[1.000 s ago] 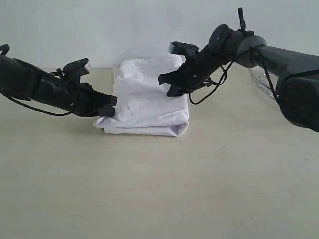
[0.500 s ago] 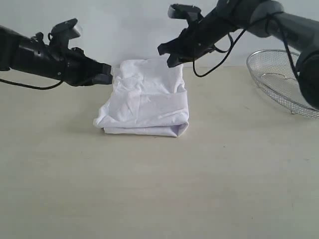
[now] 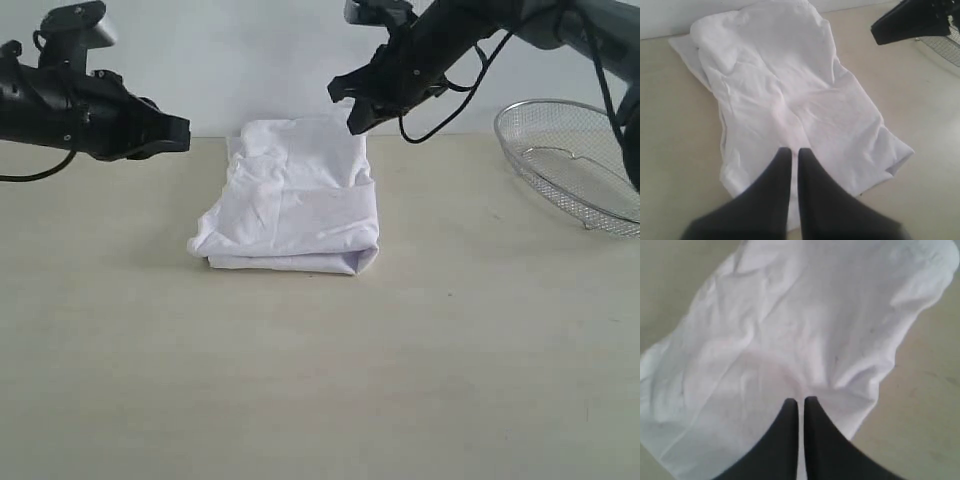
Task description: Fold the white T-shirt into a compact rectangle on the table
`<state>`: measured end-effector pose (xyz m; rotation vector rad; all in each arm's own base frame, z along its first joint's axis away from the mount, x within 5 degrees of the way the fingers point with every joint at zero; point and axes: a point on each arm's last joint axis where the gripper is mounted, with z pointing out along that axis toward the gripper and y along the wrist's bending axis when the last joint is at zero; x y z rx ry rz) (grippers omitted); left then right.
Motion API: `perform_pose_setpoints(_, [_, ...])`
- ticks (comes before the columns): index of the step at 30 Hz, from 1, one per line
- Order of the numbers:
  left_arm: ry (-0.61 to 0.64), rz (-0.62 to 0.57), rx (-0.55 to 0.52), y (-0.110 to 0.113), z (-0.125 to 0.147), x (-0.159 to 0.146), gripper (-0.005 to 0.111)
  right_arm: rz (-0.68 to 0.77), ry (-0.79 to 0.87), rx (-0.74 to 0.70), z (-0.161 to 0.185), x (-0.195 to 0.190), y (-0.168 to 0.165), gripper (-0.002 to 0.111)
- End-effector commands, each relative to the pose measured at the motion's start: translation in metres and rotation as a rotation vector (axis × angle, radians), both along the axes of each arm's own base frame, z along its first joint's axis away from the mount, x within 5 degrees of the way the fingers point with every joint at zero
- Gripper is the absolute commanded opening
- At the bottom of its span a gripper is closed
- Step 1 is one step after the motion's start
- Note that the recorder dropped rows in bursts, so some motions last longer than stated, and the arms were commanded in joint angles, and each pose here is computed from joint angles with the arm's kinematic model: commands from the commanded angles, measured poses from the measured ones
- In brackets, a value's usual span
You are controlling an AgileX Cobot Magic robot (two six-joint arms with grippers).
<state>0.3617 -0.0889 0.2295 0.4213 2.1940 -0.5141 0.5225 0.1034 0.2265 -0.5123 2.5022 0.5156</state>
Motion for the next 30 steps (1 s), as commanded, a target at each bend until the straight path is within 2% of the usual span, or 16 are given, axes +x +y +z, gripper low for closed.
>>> perform_pose_setpoints(1, [0.033,-0.004,-0.034,-0.008,-0.027,0.024,0.004,0.011,0.069,-0.088,-0.001,-0.006,-0.014,0.0])
perform_pose_setpoints(5, [0.039,-0.033,-0.125,-0.02,-0.046,0.06,0.004,-0.046,0.127,-0.131,0.001,-0.009,-0.038,0.0])
perform_pose_setpoints(11, [0.028,-0.028,-0.169,-0.031,-0.077,0.114,0.004,-0.13,0.138,-0.146,0.003,-0.007,-0.077,0.0])
perform_pose_setpoints(18, [0.038,-0.01,-0.214,-0.043,-0.106,0.151,0.004,-0.151,0.138,-0.142,0.003,-0.006,-0.09,0.0])
perform_pose_setpoints(25, [0.113,-0.039,-0.104,-0.06,-0.131,0.16,0.004,-0.148,0.137,-0.143,0.003,-0.006,-0.09,0.0])
perform_pose_setpoints(30, [0.149,-0.006,-0.04,-0.053,-0.138,0.161,0.004,-0.148,0.137,-0.143,0.003,-0.006,-0.09,0.0])
